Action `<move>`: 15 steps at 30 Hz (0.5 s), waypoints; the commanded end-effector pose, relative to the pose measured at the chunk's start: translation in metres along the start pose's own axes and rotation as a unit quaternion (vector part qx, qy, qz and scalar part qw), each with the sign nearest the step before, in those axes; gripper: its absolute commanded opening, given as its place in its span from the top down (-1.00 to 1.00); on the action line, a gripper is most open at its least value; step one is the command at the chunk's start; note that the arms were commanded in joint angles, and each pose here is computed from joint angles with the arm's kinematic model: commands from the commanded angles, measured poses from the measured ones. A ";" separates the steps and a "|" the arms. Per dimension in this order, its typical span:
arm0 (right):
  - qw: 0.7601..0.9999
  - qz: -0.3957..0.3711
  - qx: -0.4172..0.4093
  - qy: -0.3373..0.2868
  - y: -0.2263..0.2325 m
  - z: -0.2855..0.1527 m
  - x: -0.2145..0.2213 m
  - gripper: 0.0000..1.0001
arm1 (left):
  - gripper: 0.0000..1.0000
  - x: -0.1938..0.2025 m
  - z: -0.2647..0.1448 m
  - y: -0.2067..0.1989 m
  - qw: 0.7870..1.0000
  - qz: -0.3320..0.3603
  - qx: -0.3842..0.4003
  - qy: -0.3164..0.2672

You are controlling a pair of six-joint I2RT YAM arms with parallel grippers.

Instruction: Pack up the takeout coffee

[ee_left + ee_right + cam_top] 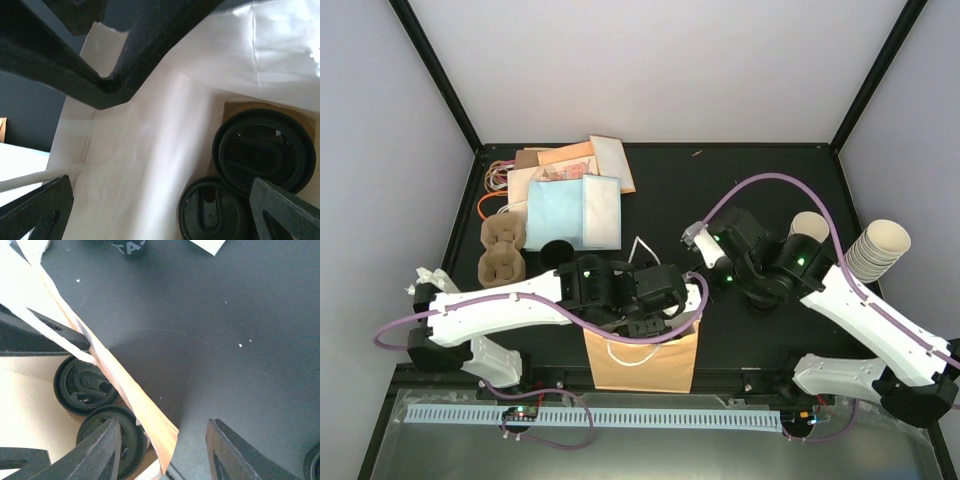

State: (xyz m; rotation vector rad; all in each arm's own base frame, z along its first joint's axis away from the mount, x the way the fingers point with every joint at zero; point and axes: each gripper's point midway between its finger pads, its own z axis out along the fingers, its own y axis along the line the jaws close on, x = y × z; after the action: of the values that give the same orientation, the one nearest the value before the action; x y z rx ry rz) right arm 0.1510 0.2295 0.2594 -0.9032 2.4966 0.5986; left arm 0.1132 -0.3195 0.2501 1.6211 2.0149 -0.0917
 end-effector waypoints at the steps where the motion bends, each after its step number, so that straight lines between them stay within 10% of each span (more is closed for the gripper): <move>1: 0.992 -0.067 -0.058 -0.092 0.022 -0.001 -0.026 0.09 | -0.97 -0.014 -0.024 0.007 0.999 -0.024 -0.008 -0.045; 15: 0.965 -0.177 -0.086 -0.171 0.032 0.003 -0.028 0.97 | -0.97 -0.019 -0.086 0.029 0.979 -0.069 -0.027 -0.190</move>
State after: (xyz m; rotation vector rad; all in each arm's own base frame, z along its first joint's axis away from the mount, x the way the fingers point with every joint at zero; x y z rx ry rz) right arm 0.1517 0.2669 0.2619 -1.1275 2.0723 0.7874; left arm 0.1047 -0.2941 0.3031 1.4566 1.9013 -0.2816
